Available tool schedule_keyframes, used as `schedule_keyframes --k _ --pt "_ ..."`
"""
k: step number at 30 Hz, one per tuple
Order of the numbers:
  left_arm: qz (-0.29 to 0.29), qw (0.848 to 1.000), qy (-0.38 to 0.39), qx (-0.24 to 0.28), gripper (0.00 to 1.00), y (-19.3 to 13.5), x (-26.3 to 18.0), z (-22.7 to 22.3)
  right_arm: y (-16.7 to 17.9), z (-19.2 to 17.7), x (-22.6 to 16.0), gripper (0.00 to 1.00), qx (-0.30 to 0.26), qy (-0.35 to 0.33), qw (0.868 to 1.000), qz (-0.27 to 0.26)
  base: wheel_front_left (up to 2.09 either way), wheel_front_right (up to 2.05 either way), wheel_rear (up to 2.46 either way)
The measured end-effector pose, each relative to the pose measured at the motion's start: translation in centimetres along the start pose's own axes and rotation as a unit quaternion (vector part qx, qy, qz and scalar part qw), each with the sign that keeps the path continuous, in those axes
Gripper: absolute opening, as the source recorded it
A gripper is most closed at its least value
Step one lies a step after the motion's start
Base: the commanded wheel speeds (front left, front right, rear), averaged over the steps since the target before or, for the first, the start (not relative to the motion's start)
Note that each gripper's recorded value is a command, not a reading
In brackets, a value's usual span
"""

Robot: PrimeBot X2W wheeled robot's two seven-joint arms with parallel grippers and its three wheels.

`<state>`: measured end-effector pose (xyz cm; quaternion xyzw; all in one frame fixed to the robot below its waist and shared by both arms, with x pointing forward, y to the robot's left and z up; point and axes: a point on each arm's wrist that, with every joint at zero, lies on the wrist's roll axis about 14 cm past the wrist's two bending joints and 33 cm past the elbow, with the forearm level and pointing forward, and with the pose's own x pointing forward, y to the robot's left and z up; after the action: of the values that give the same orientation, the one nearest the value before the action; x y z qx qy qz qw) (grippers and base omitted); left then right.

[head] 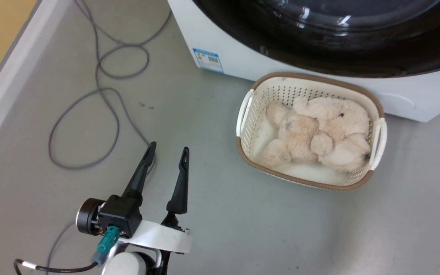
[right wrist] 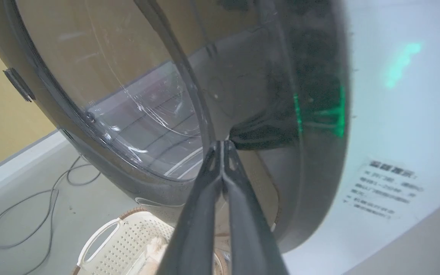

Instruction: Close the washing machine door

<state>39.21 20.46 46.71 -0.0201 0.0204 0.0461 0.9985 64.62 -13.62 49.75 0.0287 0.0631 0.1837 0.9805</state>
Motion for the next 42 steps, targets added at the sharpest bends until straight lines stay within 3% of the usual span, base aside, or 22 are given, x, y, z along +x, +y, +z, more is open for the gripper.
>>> schedule_keyframes --k 6,19,32,37,38,39,42 --pt "-0.007 1.000 -0.023 -0.007 1.00 -0.3 -0.3 1.5 -0.5 2.1 -2.4 0.00 0.006 -0.033 0.999 -0.016 0.00 0.00 0.00" --pt "-0.023 0.998 -0.057 -0.025 1.00 -1.1 -2.7 3.8 3.1 0.2 -13.5 0.00 0.030 -0.059 0.998 -0.005 0.00 0.00 0.00" --pt "-0.061 0.995 -0.077 -0.028 1.00 -3.2 -4.0 5.1 4.4 1.4 -22.8 0.00 0.048 -0.140 0.985 -0.084 0.00 0.00 0.00" --pt "-0.071 0.994 -0.079 -0.029 1.00 -3.8 -4.2 5.2 5.8 -0.2 -25.4 0.00 0.062 -0.128 0.984 -0.107 0.00 0.00 0.00" --pt "-0.072 0.994 -0.078 -0.029 1.00 -3.9 -4.2 5.1 6.1 -0.5 -25.8 0.66 0.062 -0.124 0.984 -0.110 0.00 0.00 0.00" --pt "-0.073 0.994 -0.076 -0.029 1.00 -3.9 -4.3 5.0 6.3 -0.9 -26.2 1.00 0.059 -0.118 0.985 -0.112 0.00 0.00 0.00" --pt "-0.074 0.994 -0.070 -0.029 1.00 -4.0 -4.6 4.5 6.8 -1.3 -27.2 1.00 0.042 -0.112 0.986 -0.116 0.00 0.00 0.00"
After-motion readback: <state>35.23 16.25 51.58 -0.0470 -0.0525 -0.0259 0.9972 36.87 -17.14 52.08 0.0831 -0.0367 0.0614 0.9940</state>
